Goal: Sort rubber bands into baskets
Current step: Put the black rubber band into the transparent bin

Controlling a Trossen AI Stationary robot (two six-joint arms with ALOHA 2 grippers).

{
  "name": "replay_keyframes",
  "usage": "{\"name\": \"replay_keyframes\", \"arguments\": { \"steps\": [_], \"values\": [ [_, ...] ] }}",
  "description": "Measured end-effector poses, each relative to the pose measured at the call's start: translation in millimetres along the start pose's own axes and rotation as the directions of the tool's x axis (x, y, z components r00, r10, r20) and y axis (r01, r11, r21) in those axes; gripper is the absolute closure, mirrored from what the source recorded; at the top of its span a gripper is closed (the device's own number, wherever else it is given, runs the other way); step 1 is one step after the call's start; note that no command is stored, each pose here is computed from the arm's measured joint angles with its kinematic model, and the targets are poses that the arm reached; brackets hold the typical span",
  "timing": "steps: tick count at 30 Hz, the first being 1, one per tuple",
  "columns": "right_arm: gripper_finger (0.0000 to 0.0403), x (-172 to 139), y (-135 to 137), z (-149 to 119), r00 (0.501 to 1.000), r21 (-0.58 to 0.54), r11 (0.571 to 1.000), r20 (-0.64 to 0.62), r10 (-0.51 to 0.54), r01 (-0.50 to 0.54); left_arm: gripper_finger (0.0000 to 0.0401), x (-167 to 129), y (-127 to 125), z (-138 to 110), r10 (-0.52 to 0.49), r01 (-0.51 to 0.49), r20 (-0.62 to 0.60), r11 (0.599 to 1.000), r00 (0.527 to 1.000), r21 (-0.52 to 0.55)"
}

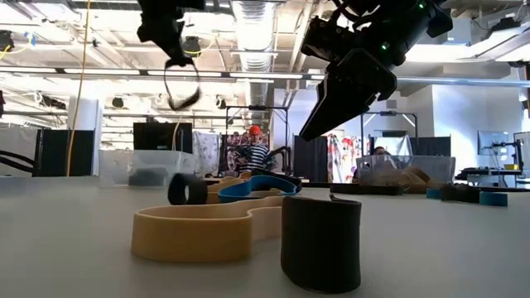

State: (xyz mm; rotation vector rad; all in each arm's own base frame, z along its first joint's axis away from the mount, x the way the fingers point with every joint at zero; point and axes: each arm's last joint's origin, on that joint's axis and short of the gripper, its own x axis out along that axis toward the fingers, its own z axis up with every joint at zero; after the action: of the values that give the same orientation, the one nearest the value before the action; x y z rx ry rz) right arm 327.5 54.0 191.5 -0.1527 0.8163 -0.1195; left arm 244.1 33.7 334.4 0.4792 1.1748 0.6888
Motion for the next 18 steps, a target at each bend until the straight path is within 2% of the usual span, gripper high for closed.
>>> {"name": "replay_keyframes", "arguments": {
  "steps": [5, 8, 13, 18],
  "values": [
    [0.0186, 0, 0, 0, 1.0, 0.001, 1.0, 0.0, -0.001, 0.001, 0.0401, 18, 51, -21, 0.09, -0.1, -0.099, 0.991, 0.991, -0.094],
    [0.0186, 0, 0, 0, 1.0, 0.0, 1.0, 0.001, 0.0, 0.0, 0.0401, 34, 74, -33, 0.119, -0.141, -0.19, 0.984, 0.974, -0.109],
    [0.0186, 0, 0, 0, 1.0, 0.001, 1.0, 0.0, 0.0, 0.0, 0.0401, 64, 102, -49, 0.127, -0.18, -0.313, 0.973, 0.941, -0.148],
    [0.0186, 0, 0, 0, 1.0, 0.001, 1.0, 0.0, 0.0, 0.0, 0.0401, 98, 122, -61, 0.061, -0.151, -0.37, 0.964, 0.927, -0.219]
  ]
}}
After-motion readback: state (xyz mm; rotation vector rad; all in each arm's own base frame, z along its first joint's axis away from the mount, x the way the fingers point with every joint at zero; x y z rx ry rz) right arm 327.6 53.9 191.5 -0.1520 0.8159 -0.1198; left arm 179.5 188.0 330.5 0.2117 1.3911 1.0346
